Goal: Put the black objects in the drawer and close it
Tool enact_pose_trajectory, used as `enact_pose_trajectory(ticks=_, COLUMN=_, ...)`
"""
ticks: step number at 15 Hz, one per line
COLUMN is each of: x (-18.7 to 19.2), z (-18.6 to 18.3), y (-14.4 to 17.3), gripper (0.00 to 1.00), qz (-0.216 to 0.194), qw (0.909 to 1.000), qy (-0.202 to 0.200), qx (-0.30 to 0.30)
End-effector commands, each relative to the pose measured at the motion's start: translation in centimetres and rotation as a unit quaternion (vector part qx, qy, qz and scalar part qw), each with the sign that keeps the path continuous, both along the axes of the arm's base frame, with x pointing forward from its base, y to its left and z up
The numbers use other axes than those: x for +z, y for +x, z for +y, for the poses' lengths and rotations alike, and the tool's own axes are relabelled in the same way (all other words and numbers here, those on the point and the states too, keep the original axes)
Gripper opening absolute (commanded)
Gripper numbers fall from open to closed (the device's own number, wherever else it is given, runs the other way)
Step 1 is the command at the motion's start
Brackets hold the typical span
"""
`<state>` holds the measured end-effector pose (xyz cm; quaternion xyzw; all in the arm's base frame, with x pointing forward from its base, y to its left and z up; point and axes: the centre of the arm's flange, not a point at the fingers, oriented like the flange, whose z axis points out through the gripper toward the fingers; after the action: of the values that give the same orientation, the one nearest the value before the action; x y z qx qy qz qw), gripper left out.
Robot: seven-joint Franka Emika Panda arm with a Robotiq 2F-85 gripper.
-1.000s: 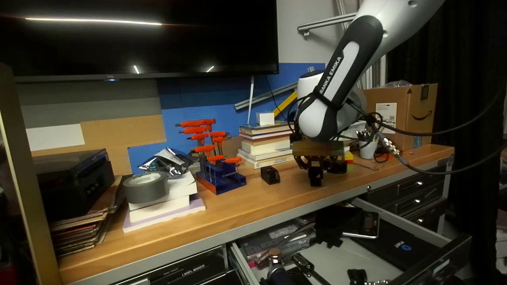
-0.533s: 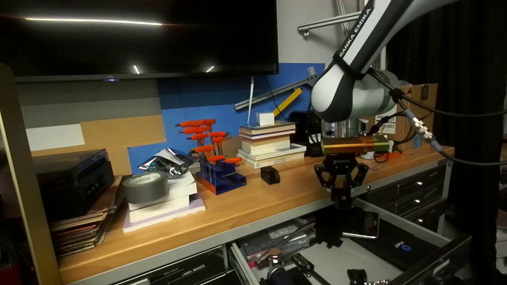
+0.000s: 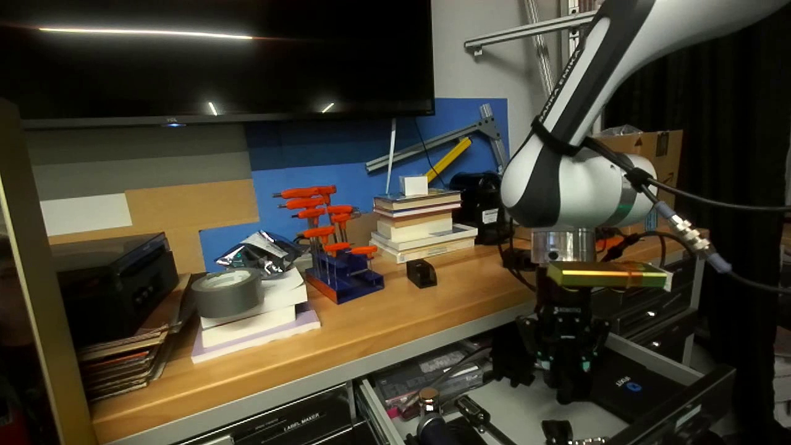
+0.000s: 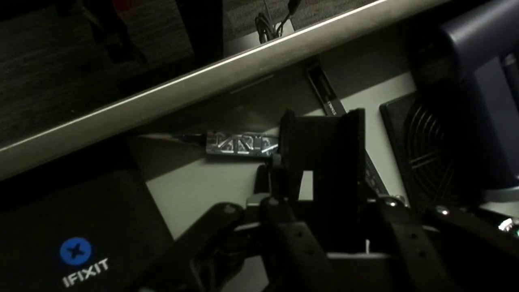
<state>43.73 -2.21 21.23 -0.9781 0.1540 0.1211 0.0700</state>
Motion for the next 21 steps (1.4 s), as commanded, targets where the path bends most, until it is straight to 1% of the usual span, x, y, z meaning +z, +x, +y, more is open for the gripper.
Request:
enact_pose_trajectory(ticks=1, x=-3.6, z=1.2, y=0.7, gripper=0.14, qz=0.021, qw=0.9987, qy=0.027, qx=0.037)
enact_pose_trajectory(ticks=6, x=-7.9, z=3.6, y=1.1, gripper=0.14, qz=0.055, qw=0.9947, qy=0.05, qx=0.071)
enact_pose_trajectory(ticks=11, x=-9.9, z=6.8, y=2.6, gripper=0.14, qz=0.061, qw=0.9897, qy=0.08, qx=0.102)
enact_pose_trajectory(ticks=14, x=-10.2, z=7.8, y=3.4, gripper=0.14, qz=0.058, qw=0.9879, qy=0.092, qx=0.11)
enact_pose_trajectory(ticks=15, x=-10.5, z=7.8, y=3.6, gripper=0.58, qz=0.06, qw=0.9878, qy=0.093, qx=0.109)
enact_pose_trajectory(ticks=16, x=-10.6, z=7.7, y=3.8, gripper=0.66, qz=0.061, qw=0.9882, qy=0.092, qx=0.106)
enact_pose_trajectory(ticks=17, x=-10.7, z=7.4, y=3.9, gripper=0.71, qz=0.06, qw=0.9885, qy=0.092, qx=0.104)
enact_pose_trajectory(ticks=20, x=-10.8, z=6.5, y=4.1, gripper=0.96, qz=0.054, qw=0.9906, qy=0.085, qx=0.092)
enact_pose_trajectory(ticks=21, x=-10.4, z=5.9, y=4.2, gripper=0.99, qz=0.048, qw=0.9918, qy=0.082, qx=0.085)
